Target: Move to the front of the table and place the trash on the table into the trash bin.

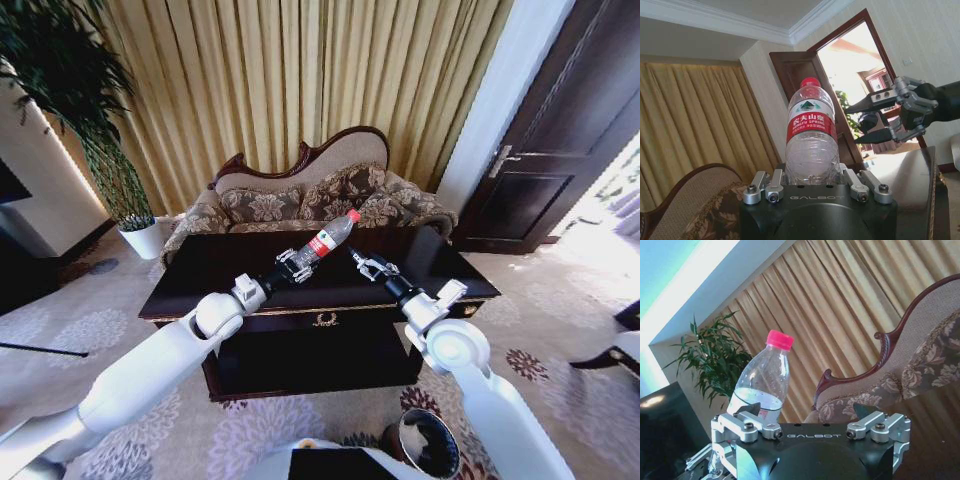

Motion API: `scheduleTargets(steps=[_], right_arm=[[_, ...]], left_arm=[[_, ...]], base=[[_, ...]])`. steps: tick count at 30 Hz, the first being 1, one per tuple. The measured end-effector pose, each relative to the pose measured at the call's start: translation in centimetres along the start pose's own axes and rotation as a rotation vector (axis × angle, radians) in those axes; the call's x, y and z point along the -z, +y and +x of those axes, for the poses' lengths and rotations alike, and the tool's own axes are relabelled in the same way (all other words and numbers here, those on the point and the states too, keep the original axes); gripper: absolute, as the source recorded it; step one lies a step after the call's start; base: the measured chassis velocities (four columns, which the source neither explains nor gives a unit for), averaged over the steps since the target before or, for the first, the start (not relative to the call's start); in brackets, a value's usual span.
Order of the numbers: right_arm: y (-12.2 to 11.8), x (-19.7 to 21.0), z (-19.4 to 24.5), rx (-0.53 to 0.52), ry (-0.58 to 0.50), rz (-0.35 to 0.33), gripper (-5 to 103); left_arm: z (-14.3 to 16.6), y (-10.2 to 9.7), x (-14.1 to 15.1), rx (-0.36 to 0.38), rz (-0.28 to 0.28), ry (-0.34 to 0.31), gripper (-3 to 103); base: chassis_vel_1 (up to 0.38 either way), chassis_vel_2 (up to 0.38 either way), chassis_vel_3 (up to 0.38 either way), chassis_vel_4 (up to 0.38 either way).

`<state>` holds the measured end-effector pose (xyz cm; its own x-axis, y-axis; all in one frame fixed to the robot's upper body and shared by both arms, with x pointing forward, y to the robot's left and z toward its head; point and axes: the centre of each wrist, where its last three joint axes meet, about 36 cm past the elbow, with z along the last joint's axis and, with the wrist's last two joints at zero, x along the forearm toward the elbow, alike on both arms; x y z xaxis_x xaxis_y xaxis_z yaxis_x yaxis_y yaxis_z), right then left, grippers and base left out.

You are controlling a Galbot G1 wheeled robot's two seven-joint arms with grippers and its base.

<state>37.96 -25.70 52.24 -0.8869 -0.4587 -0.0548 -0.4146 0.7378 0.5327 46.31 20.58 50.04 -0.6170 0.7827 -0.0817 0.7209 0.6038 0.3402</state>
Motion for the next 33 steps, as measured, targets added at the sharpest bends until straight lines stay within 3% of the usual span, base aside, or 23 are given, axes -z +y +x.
scheduleTargets(steps=[33], right_arm=[[1.2, 0.0, -0.4, 0.049, -0.015, -0.023, 100]], left_arm=[[-1.8, -0.6, 0.2, -0.039, 0.012, 0.0, 42]], base=[[0.0, 0.0, 0.0, 0.0]])
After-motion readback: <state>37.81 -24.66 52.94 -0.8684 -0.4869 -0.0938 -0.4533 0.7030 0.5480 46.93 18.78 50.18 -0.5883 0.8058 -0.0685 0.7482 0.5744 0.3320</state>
